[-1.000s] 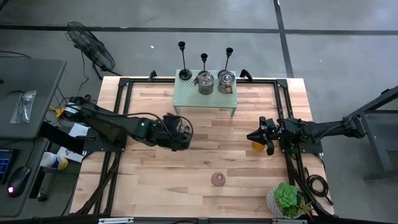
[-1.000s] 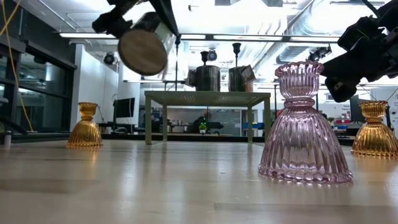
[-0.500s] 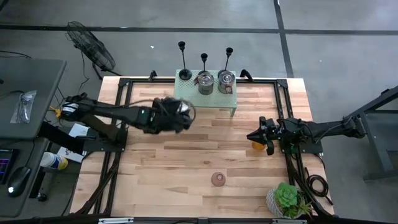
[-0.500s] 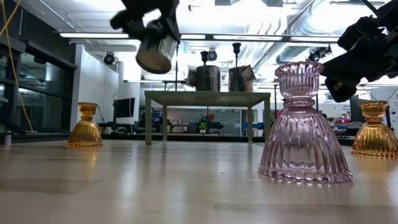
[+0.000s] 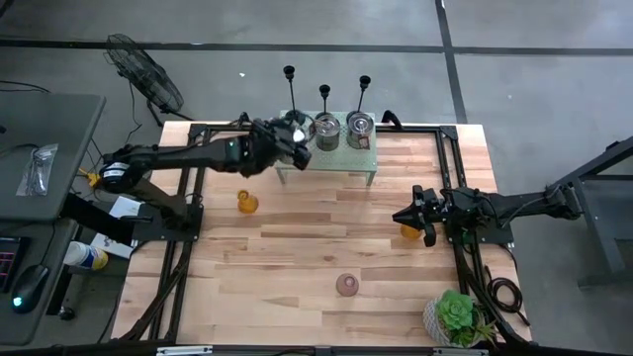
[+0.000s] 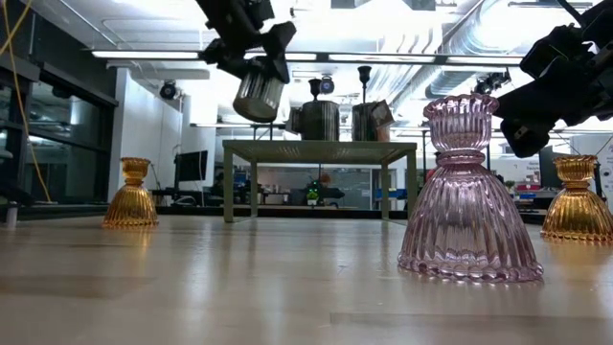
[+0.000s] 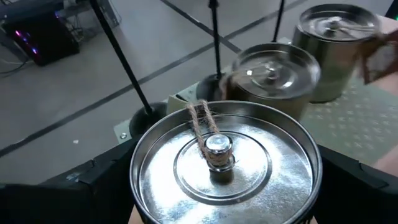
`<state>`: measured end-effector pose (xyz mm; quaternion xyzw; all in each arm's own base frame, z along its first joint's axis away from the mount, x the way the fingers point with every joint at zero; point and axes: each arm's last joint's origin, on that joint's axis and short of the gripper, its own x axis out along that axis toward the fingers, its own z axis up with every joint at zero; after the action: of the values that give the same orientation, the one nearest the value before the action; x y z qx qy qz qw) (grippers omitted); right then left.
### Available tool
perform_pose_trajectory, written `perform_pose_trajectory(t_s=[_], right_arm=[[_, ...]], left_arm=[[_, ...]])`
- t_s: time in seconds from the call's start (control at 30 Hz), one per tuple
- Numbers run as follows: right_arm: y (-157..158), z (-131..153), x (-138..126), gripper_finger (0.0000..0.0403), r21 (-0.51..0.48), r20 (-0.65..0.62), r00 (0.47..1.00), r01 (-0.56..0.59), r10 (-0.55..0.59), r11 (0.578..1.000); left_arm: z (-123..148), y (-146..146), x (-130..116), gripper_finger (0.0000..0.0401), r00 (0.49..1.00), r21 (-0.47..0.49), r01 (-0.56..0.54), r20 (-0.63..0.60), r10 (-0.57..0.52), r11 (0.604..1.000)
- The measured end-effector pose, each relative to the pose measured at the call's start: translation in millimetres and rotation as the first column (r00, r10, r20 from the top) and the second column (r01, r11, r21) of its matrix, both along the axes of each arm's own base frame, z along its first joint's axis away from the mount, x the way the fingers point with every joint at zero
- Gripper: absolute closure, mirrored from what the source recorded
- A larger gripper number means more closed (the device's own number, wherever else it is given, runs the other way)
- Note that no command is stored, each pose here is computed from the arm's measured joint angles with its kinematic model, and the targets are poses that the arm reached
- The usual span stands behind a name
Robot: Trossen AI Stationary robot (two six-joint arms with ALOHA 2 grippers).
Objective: Pick & Place candle stick holders
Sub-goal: Put the scented candle on the shelf
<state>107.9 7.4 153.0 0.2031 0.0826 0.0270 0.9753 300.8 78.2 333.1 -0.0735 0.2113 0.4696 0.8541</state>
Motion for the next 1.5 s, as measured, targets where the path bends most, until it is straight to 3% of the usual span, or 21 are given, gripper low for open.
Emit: perform_pose_trajectory(t_s=[0.13, 0.33, 0.93, 1.13, 1.5], right_arm=[[0, 0, 0, 0.0359, 0.000, 0.000, 1.000, 0.000, 0.000, 1.000], [0, 0, 0, 0.0359, 0.000, 0.000, 1.000, 0.000, 0.000, 1.000], [0, 0, 0, 0.0359, 0.000, 0.000, 1.000, 0.000, 0.000, 1.000], [0, 0, 0, 0.0359, 0.000, 0.000, 1.000, 0.000, 0.000, 1.000], [0, 0, 0, 0.0359, 0.000, 0.000, 1.000, 0.000, 0.000, 1.000]], left_arm=[[0, 18, -1, 0.0044, 0.999, -0.006, -0.004, 0.038, 0.004, 1.000], [-23, 26, -3, 0.0045, 1.000, -0.036, 0.002, 0.006, -0.002, 0.999], [-19, 27, 0, 0.0045, 0.998, 0.057, 0.048, 0.025, -0.049, 0.997], [-34, 32, -3, 0.0045, 0.997, 0.077, 0.056, 0.041, -0.059, 0.995], [-40, 48, -11, 0.0046, 0.986, 0.120, 0.070, 0.144, -0.087, 0.990]])
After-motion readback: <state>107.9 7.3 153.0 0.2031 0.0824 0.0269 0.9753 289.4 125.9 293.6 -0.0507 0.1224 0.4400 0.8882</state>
